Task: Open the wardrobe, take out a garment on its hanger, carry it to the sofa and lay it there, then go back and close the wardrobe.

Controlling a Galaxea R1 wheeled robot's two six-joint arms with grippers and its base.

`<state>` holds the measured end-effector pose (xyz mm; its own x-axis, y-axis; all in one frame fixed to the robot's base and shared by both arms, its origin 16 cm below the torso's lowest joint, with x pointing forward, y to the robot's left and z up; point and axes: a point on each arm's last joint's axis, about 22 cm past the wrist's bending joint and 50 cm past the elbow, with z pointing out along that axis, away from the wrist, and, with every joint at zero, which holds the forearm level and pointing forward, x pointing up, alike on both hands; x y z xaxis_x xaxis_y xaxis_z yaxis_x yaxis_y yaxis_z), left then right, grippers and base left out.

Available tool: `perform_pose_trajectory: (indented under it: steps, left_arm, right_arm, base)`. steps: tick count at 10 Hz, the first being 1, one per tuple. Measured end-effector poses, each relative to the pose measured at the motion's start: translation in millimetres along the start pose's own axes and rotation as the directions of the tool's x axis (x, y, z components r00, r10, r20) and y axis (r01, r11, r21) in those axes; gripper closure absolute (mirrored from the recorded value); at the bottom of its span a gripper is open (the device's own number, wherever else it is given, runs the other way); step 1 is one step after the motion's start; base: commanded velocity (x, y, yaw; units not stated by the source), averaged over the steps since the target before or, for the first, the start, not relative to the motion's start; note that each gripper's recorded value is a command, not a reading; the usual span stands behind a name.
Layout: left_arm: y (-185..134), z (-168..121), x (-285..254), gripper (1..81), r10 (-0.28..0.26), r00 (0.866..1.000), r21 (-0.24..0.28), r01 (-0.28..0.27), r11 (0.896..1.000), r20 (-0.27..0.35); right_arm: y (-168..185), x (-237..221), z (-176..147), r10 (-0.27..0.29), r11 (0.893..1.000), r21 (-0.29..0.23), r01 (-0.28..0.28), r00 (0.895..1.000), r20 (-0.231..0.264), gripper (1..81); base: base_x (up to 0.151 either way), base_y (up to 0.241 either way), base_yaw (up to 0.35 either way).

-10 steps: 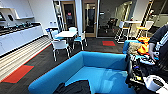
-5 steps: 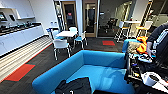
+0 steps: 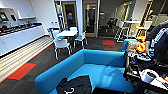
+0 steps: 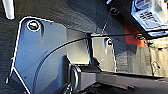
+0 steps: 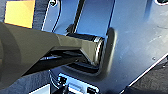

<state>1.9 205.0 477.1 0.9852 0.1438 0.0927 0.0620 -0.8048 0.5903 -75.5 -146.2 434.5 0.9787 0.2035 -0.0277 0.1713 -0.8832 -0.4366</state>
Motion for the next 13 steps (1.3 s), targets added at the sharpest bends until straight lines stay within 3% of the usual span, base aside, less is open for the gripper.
perform_pose_trajectory:
  steps: [10,12,13]
  left_arm:
    - [0.9,0.9,1.5,1.0,0.007,1.000,-0.001,-0.007,1.000,0.001]
    - [-0.5,2.7,29.7,1.0,0.023,0.999,-0.002,-0.023,1.000,-0.022]
    - [-1.4,-0.3,4.4,1.0,0.008,1.000,0.001,-0.008,1.000,-0.002]
  right_arm:
    - [-1.4,2.5,0.7,-0.003,1.000,0.002,0.003,1.000,-0.002,1.0]
    - [5.1,36.0,1.6,-0.015,1.000,-0.004,0.015,0.999,-0.043,1.0]
    - [0.2,9.7,0.9,-0.006,1.000,0.000,0.006,1.000,-0.016,1.0]
  base:
    - [-0.023,0.000,0.000]
    - [0.000,0.000,0.000]
    - [0.000,0.000,0.000]
